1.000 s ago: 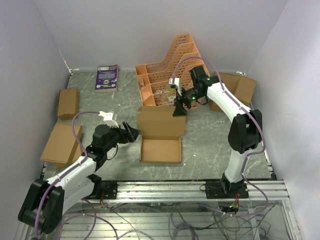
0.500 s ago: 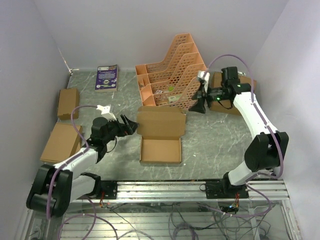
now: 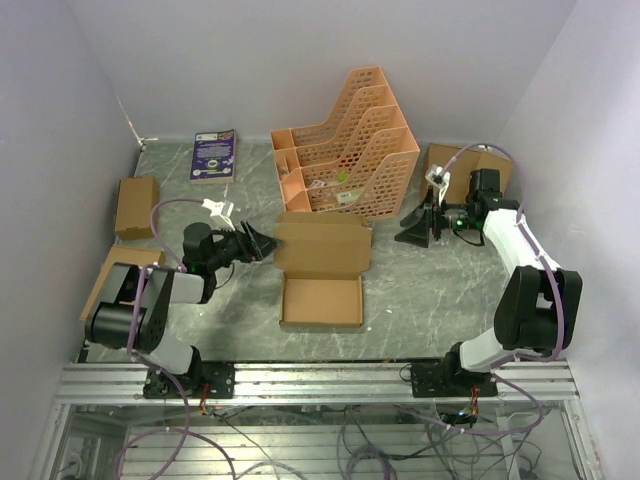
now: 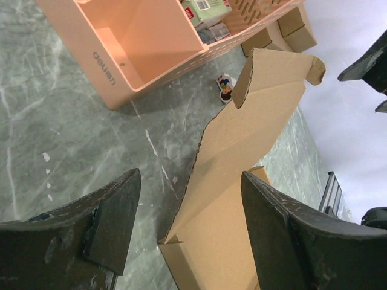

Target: Fold the paper box

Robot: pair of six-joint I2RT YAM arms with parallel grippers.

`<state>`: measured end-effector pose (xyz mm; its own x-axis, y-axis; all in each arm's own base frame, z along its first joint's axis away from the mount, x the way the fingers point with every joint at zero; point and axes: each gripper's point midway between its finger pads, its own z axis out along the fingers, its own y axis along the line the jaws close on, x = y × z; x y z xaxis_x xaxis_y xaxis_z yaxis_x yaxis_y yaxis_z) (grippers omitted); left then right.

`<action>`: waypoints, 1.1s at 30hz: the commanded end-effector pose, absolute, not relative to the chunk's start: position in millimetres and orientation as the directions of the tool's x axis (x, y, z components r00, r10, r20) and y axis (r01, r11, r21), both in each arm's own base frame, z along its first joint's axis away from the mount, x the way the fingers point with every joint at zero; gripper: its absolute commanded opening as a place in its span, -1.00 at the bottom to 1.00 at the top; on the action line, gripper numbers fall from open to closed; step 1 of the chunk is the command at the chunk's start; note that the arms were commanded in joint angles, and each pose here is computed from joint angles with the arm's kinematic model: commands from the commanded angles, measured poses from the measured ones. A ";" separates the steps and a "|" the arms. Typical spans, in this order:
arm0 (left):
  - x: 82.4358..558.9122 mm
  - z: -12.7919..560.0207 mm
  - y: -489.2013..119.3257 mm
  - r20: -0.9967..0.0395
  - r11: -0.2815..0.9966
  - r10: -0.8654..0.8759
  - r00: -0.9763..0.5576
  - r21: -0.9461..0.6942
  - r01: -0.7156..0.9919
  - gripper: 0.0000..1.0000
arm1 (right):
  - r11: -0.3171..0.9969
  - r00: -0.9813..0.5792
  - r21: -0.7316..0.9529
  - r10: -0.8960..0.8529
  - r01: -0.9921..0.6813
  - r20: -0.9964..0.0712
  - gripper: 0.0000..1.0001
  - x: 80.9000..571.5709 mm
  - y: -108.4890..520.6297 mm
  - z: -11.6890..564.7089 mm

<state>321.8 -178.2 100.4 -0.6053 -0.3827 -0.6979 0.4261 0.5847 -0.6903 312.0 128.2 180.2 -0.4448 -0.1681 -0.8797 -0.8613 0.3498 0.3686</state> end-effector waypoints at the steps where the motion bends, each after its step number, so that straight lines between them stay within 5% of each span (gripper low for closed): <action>1: 329.3 131.3 -189.1 -0.785 0.512 -0.365 -0.501 -0.618 0.596 0.47 | 0.315 -0.449 0.390 -0.140 -0.865 -0.883 0.31 314.9 129.5 182.4; 7: 330.3 130.3 -199.2 -0.814 0.453 -0.346 -0.466 -0.580 0.677 -0.01 | 0.343 -0.455 0.384 -0.156 -0.857 -0.877 0.30 317.3 126.6 173.7; 11: 329.2 132.5 -200.8 -0.829 0.434 -0.352 -0.435 -0.556 0.709 -0.10 | 0.399 -0.432 0.333 -0.189 -0.854 -0.882 0.30 326.4 120.0 163.7; 16: 323.8 132.0 -201.7 -0.850 0.421 -0.337 -0.405 -0.521 0.742 -0.45 | 0.348 -0.189 0.076 -0.306 -0.935 -0.933 0.33 331.3 114.2 159.9; 22: 314.5 126.9 -195.6 -0.869 0.456 -0.337 -0.363 -0.488 0.745 -0.77 | 0.016 0.365 -0.431 -0.503 -0.902 -0.783 0.60 334.1 103.5 144.5; 33: 291.2 142.1 -162.7 -0.898 0.557 -0.380 -0.223 -0.415 0.720 -0.86 | -0.464 0.684 -0.505 -0.456 -0.728 -0.569 0.42 354.4 134.7 70.3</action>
<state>289.7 -176.8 96.7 -0.4792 -0.3667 -0.7974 0.6132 0.5102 -0.6031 350.8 117.8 89.4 0.4367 -0.5180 -0.7355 -0.8985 -0.2106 -0.3852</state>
